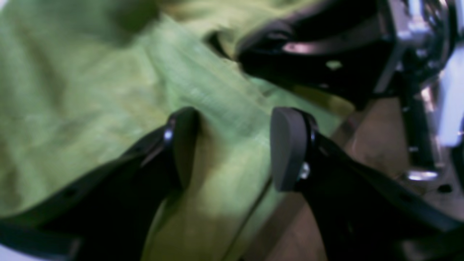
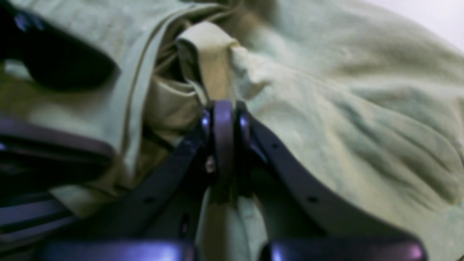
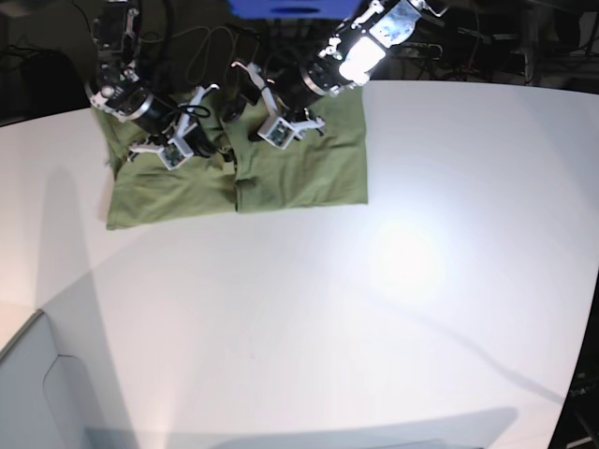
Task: Fold the T-shirt properly
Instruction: 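Press and smooth the folded shirt with both grippers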
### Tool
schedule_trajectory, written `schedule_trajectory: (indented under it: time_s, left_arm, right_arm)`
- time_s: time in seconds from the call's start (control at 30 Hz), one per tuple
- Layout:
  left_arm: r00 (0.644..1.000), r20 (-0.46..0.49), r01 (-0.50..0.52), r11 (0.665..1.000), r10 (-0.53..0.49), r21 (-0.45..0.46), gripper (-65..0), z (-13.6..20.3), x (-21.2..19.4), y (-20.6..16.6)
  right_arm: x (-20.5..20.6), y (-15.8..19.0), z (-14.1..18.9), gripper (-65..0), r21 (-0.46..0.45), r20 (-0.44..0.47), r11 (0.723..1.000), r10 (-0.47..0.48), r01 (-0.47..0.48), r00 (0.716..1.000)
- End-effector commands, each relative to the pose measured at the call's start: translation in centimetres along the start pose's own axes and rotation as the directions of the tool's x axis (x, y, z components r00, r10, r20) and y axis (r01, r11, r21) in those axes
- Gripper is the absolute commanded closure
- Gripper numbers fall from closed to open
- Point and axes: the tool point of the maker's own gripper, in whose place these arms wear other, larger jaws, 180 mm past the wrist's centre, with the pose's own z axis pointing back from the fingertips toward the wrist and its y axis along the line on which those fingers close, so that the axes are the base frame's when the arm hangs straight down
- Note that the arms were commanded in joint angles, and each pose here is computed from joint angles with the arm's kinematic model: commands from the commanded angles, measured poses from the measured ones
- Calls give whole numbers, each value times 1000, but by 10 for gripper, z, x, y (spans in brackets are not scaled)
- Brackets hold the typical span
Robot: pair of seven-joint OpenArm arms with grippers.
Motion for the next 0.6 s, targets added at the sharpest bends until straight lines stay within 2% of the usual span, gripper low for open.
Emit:
schedule_trajectory:
  time_s: [0.0,0.4,0.57]
  left_arm:
    - [999,39,15,999,-14,-28,-309,-1,13,-8]
    - [985,164,65,993,-48,-97,-309,14,59,-36]
    - [977,184,127,989,-110,-79,-309,36,67,-25]
  right_arm:
    - [-6,0,3,-1,7,-33,1000,25,-25,999]
    - [-2,-2,4,-1,4,-26,999,33,-33,999]
    - [-1,-3,3,-1,2,-24,999,37,-37,999]
